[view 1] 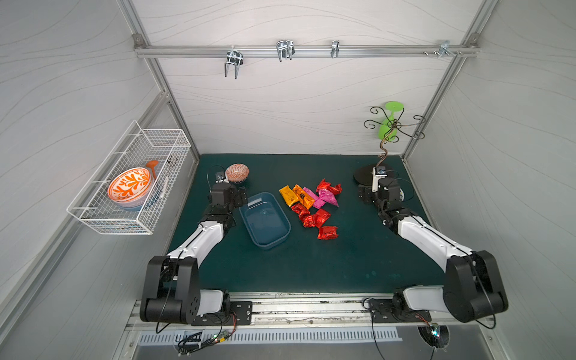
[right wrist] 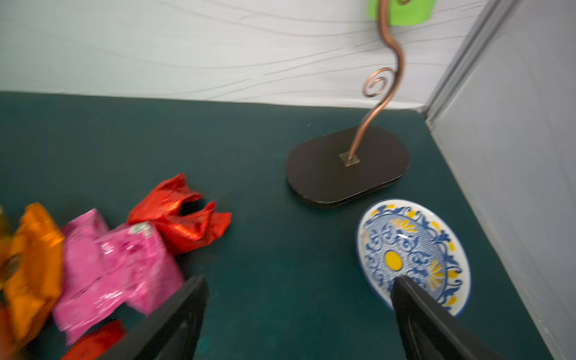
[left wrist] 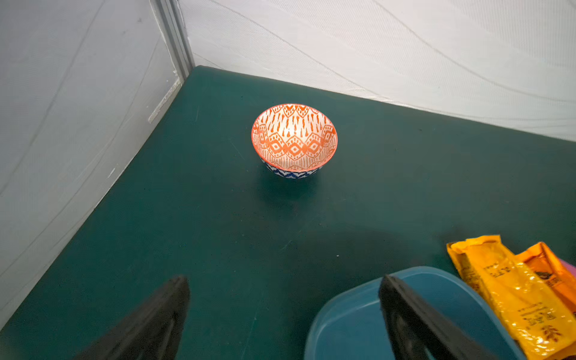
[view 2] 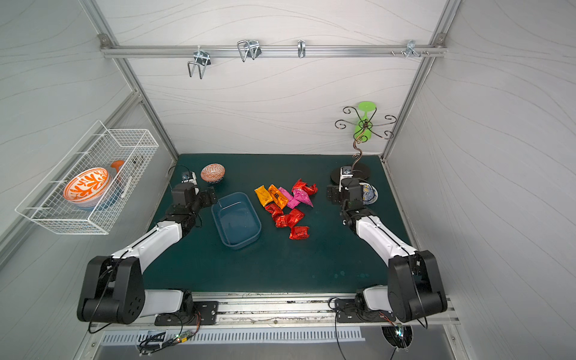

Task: Put the tea bags into the storage box
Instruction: Pick up the tea bag from the center of the board.

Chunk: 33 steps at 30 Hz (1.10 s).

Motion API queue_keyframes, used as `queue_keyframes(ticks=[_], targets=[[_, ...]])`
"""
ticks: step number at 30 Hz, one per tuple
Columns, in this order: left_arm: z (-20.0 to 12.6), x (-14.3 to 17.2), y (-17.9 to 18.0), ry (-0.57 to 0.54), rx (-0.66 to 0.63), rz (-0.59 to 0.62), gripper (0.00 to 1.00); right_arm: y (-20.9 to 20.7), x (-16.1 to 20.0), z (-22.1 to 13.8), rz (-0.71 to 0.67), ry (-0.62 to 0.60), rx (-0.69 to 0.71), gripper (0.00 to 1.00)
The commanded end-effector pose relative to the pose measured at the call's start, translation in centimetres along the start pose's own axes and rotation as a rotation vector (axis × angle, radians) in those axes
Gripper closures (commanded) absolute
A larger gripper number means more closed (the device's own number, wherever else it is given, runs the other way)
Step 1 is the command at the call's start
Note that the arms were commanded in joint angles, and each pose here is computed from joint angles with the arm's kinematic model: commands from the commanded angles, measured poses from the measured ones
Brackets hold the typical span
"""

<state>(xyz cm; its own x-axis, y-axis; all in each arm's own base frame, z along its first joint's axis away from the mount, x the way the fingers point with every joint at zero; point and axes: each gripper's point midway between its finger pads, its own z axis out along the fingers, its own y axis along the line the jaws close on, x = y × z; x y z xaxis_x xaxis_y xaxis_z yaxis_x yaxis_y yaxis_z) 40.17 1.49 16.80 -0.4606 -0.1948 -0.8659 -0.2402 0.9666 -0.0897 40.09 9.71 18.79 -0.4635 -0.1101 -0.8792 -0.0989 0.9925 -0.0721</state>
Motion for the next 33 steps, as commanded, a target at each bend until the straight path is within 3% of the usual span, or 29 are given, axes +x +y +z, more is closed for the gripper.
queue_keyframes(ticks=[1, 8, 14, 18, 23, 33], targets=[[-2.5, 1.9, 0.2, 0.142, -0.053, -0.126, 0.01, 3.0, 3.2, -2.0, -0.055, 0.210, -0.049, 0.06], [-5.9, 6.9, -1.5, 0.260, 0.059, -0.441, 0.01, 12.6, 8.0, -7.0, -0.126, 0.504, -0.371, 0.13], [-7.9, 10.0, -3.4, 0.395, 0.150, -0.472, 0.01, 13.7, 12.8, -9.8, 0.035, 0.743, -0.430, 0.20], [-8.5, 11.7, -3.8, 0.473, 0.171, -0.479, 0.02, 13.3, 14.3, -9.4, 0.137, 0.782, -0.433, 0.26], [-8.9, 11.6, -3.3, 0.436, 0.162, -0.490, 0.02, 13.3, 15.0, -7.7, 0.315, 0.808, -0.508, 0.42], [-9.4, 10.6, -2.6, 0.391, 0.143, -0.478, 0.02, 14.1, 15.1, -5.9, 0.390, 0.811, -0.572, 0.52]])
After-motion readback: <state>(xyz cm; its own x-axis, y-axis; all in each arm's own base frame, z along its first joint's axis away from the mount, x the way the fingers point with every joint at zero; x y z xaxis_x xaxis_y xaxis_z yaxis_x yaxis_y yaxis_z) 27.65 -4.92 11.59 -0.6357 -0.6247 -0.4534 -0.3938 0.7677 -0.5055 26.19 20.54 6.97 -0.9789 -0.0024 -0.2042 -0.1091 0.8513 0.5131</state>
